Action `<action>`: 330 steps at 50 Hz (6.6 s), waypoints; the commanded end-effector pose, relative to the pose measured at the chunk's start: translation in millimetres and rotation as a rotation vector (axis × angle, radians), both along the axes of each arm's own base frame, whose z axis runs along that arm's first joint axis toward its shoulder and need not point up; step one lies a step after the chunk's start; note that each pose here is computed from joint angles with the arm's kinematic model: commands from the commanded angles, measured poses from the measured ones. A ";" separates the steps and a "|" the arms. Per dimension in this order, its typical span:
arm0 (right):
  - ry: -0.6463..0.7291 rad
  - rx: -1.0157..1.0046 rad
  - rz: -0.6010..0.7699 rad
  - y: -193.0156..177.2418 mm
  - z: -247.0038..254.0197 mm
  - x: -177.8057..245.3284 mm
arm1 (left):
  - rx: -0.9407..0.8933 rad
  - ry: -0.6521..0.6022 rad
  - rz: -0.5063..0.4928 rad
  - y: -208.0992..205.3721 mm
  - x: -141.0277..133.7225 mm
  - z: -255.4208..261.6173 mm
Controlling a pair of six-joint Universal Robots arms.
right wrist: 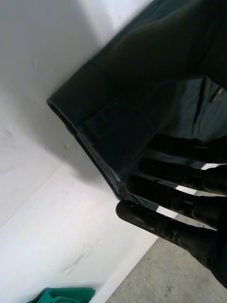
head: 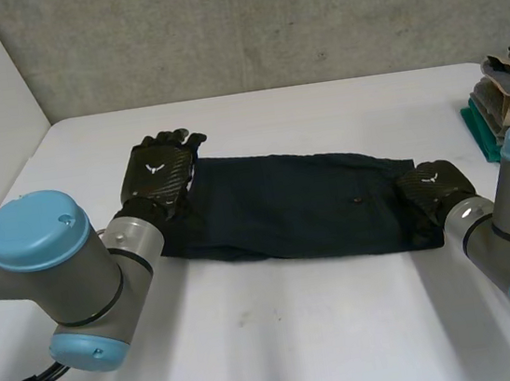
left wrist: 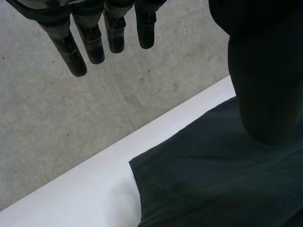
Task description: Fold the laundry.
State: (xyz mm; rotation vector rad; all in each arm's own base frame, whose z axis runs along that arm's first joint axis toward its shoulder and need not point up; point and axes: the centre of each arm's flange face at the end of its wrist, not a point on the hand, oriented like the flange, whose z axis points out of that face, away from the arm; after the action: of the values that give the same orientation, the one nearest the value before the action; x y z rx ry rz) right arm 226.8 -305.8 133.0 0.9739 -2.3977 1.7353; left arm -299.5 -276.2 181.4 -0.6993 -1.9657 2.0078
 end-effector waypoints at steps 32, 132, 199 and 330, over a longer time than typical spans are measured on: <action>0.259 -0.661 0.750 67.4 52.1 98.2 | -0.046 0.031 0.040 2.7 15.7 26.1; -0.087 -0.175 0.373 85.8 -29.8 86.8 | 0.147 0.057 -0.641 91.0 -30.5 105.4; -0.230 -1.070 0.063 -148.8 261.4 -92.5 | 0.116 0.074 -0.588 80.8 -27.1 110.2; -0.474 -0.237 -0.238 -140.1 147.5 -217.1 | 0.166 0.105 -0.604 88.4 -30.3 106.7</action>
State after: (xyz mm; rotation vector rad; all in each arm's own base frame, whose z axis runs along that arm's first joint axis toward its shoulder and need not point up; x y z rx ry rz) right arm -10.4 -426.8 301.5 0.2305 -2.2469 2.2887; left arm -329.7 -188.0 288.4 -0.9778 -1.5831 1.4720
